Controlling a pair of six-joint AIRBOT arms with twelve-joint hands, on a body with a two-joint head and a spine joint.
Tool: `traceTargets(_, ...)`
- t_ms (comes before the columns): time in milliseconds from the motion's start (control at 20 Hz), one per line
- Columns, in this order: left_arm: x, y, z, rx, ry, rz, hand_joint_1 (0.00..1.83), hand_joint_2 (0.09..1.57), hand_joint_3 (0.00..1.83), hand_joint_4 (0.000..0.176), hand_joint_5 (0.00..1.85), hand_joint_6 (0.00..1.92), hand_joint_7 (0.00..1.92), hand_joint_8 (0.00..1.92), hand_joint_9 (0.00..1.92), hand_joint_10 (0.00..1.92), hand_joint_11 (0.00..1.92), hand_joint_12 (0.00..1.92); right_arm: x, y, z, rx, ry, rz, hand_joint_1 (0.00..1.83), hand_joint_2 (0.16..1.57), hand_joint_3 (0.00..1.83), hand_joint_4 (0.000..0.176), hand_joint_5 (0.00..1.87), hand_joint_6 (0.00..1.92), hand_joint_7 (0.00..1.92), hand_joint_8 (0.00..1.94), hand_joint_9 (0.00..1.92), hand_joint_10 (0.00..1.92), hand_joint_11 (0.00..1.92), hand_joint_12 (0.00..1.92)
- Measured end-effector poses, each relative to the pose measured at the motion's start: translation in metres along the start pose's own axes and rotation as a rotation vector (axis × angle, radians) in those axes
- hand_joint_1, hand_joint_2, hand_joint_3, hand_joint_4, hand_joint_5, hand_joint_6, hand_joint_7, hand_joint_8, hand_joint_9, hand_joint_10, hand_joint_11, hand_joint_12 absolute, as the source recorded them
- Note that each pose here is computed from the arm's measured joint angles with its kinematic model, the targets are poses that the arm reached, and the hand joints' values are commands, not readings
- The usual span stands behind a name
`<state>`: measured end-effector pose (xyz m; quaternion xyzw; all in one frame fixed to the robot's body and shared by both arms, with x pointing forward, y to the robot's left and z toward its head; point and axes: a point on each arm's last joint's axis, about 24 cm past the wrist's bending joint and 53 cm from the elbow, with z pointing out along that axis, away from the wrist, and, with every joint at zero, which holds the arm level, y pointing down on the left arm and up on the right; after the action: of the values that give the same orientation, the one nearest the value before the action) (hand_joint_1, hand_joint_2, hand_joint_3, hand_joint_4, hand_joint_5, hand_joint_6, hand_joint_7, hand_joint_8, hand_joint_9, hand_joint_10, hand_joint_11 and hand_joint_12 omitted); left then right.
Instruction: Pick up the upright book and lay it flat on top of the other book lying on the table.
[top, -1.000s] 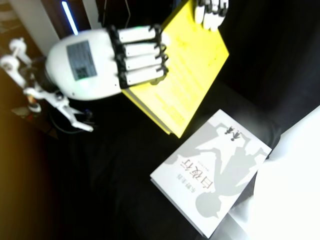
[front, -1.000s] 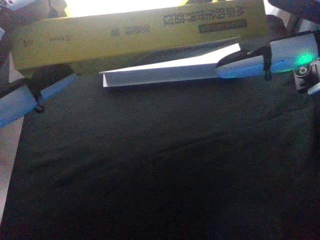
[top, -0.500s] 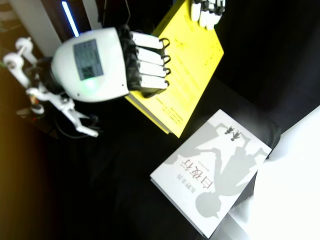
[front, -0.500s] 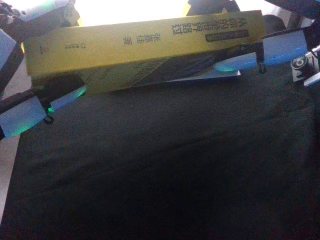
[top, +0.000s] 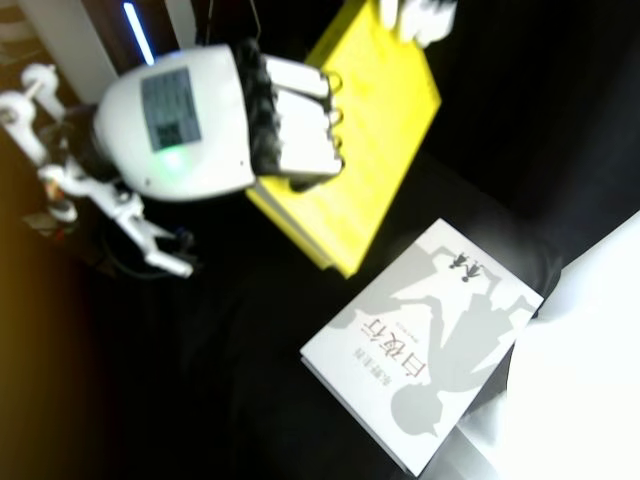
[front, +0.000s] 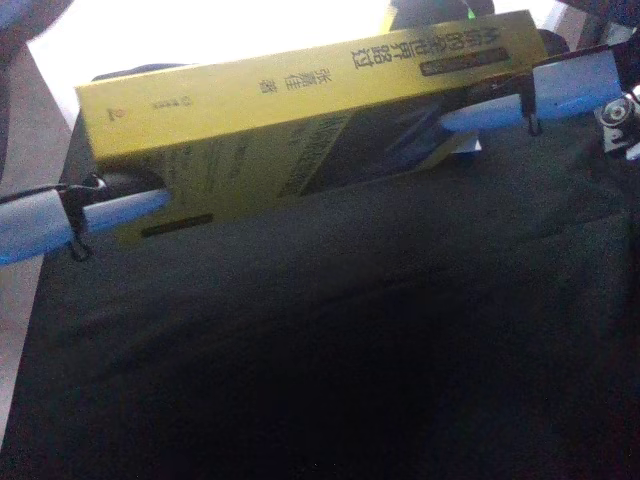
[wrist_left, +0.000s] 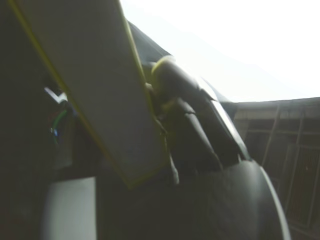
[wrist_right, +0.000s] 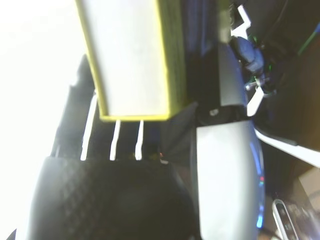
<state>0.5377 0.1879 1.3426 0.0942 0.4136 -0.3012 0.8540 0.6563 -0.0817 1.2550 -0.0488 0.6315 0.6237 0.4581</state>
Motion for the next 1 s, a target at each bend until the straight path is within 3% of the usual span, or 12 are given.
traceTargets(50,0.001,0.003,-0.001,-0.009,0.005,0.006,0.71,0.79,0.0,0.176,0.0,0.0,0.0,0.0,0.0,0.0,0.0,0.0,-0.001,-0.001,0.0,0.005,-0.001,-0.003,1.35,1.15,0.0,0.0,0.78,1.03,1.02,1.13,0.89,1.37,0.59,1.77)
traceTargets(100,0.005,0.003,-0.003,-0.014,0.021,0.005,0.73,0.8,0.0,0.176,0.0,0.0,0.0,0.0,0.0,0.0,0.0,0.0,-0.001,-0.001,-0.001,0.005,-0.002,-0.003,1.27,1.17,0.0,0.0,0.76,1.09,1.0,1.22,0.98,1.38,0.54,1.75)
traceTargets(150,0.01,0.003,-0.006,-0.017,0.045,0.004,0.76,0.8,0.0,0.176,0.0,0.0,0.0,0.0,0.0,0.0,0.0,0.0,-0.002,-0.001,-0.001,0.006,-0.003,-0.004,1.24,1.16,0.0,0.0,0.84,1.13,0.93,1.2,1.07,1.43,0.73,1.84)
traceTargets(350,0.015,0.016,-0.019,-0.067,0.094,0.029,0.7,0.78,0.0,0.176,0.0,0.0,0.0,0.0,0.0,0.0,0.0,0.0,-0.012,0.002,-0.005,-0.003,-0.032,0.009,1.36,1.17,0.0,0.0,0.67,1.22,1.0,1.08,0.79,1.43,0.35,1.83)
traceTargets(450,0.014,0.023,-0.022,-0.097,0.094,0.039,0.7,0.78,0.0,0.176,0.0,0.0,0.0,0.0,0.0,0.0,0.0,0.0,-0.025,0.011,-0.01,-0.026,-0.076,-0.007,1.26,1.19,0.0,0.0,0.66,1.26,0.98,1.18,0.77,1.39,0.35,1.88)
traceTargets(500,0.014,0.025,-0.023,-0.102,0.097,0.042,0.71,0.79,0.0,0.176,0.0,0.0,0.0,0.0,0.0,0.0,0.0,0.0,-0.033,0.019,-0.01,-0.045,-0.091,-0.03,1.23,1.21,0.0,0.0,0.61,1.35,0.96,1.2,0.8,1.24,0.37,1.81)
traceTargets(550,0.016,0.025,-0.024,-0.103,0.101,0.041,0.71,0.8,0.0,0.176,0.0,0.0,0.0,0.0,0.0,0.0,0.0,0.0,-0.044,0.028,-0.01,-0.066,-0.113,-0.043,1.23,1.21,0.0,0.0,0.65,1.29,0.95,1.25,0.86,1.22,0.51,1.8)
traceTargets(600,0.015,0.022,-0.023,-0.091,0.099,0.04,0.71,0.82,0.01,0.176,0.0,0.0,0.0,0.0,0.0,0.0,0.0,0.0,-0.063,0.043,-0.013,-0.105,-0.161,-0.045,1.33,1.25,0.0,0.0,0.53,1.34,0.78,1.39,0.77,1.61,0.52,1.91)
traceTargets(700,0.015,0.023,-0.023,-0.094,0.099,0.041,0.72,0.82,0.01,0.176,0.0,0.0,0.0,0.0,0.0,0.0,0.0,0.0,-0.071,0.051,-0.015,-0.126,-0.177,-0.052,1.2,1.27,0.0,0.0,0.56,1.38,0.85,1.46,0.86,1.55,0.57,1.92)
traceTargets(800,0.017,0.025,-0.025,-0.105,0.106,0.042,0.72,0.82,0.0,0.176,0.0,0.0,0.0,0.0,0.0,0.0,0.0,0.0,-0.079,0.058,-0.014,-0.134,-0.191,-0.074,1.22,1.22,0.0,0.0,0.68,1.21,0.91,1.38,0.95,1.53,0.7,1.92)
traceTargets(950,0.017,0.025,-0.025,-0.103,0.106,0.042,0.67,0.83,0.01,0.176,0.0,0.0,0.0,0.0,0.0,0.0,0.0,0.0,-0.096,0.073,-0.011,-0.155,-0.235,-0.155,1.35,1.21,0.0,0.0,0.68,1.13,0.89,1.22,0.82,1.6,0.63,1.92)
traceTargets(1000,0.017,0.025,-0.025,-0.104,0.106,0.04,0.66,0.83,0.01,0.176,0.0,0.0,0.0,0.0,0.0,0.0,0.0,0.0,-0.104,0.078,-0.01,-0.156,-0.257,-0.187,1.25,1.21,0.0,0.0,0.69,1.17,0.91,1.34,0.87,1.61,0.67,1.92)
